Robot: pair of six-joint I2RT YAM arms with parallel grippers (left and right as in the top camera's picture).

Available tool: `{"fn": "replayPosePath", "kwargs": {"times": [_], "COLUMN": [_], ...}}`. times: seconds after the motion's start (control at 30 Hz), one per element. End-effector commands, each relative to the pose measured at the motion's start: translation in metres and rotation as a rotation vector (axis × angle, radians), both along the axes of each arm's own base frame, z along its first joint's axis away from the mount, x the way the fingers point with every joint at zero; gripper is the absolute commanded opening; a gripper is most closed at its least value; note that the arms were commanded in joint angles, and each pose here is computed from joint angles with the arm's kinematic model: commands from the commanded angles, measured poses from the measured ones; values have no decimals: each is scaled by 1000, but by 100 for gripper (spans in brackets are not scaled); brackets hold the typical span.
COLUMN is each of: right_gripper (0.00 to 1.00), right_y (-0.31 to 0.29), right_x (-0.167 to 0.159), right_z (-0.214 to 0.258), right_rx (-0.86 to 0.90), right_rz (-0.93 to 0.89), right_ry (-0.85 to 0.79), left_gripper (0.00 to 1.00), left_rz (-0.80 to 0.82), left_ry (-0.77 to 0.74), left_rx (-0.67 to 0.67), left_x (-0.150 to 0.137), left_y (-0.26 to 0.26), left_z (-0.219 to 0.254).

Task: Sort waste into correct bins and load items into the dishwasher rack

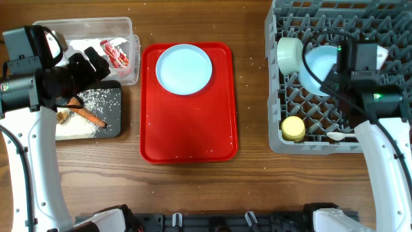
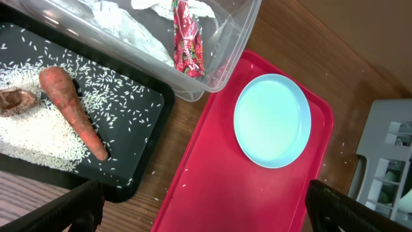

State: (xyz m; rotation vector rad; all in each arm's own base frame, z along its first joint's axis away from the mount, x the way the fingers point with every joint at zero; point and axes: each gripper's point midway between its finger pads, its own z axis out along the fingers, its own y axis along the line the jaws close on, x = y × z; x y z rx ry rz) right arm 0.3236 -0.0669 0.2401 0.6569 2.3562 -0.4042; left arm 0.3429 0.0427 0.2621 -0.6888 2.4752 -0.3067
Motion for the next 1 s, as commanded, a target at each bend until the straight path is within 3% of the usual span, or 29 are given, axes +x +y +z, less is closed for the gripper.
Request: {"fn": "replayPosePath", "kwargs": {"times": [0.0,0.17,0.47,0.6,0.8,0.97], "right_gripper": [4,4,4,4,4,4], "right_y": [-26,-24,12,2,1,34], "right_x": [-1,10,53,56,61,65], "right_z": [0,-14,-8,-24,-49,-68], "right_rx": [-212,-319,-739,-842,-855,-809], "right_rz": [-8,160,480,450,474,615], "right_ry": [104,247,440,583,671,663], "left_gripper": [100,100,100,100,100,100], "left_rz": [8,8,8,8,8,8], "left_ry": [-9,-9,-9,-9,-9,-9], "left_rx": [3,3,3,3,3,3], "left_x": [1,1,1,1,1,1], "left_y": [3,3,3,3,3,3], "left_z": [3,3,3,3,3,3]}}
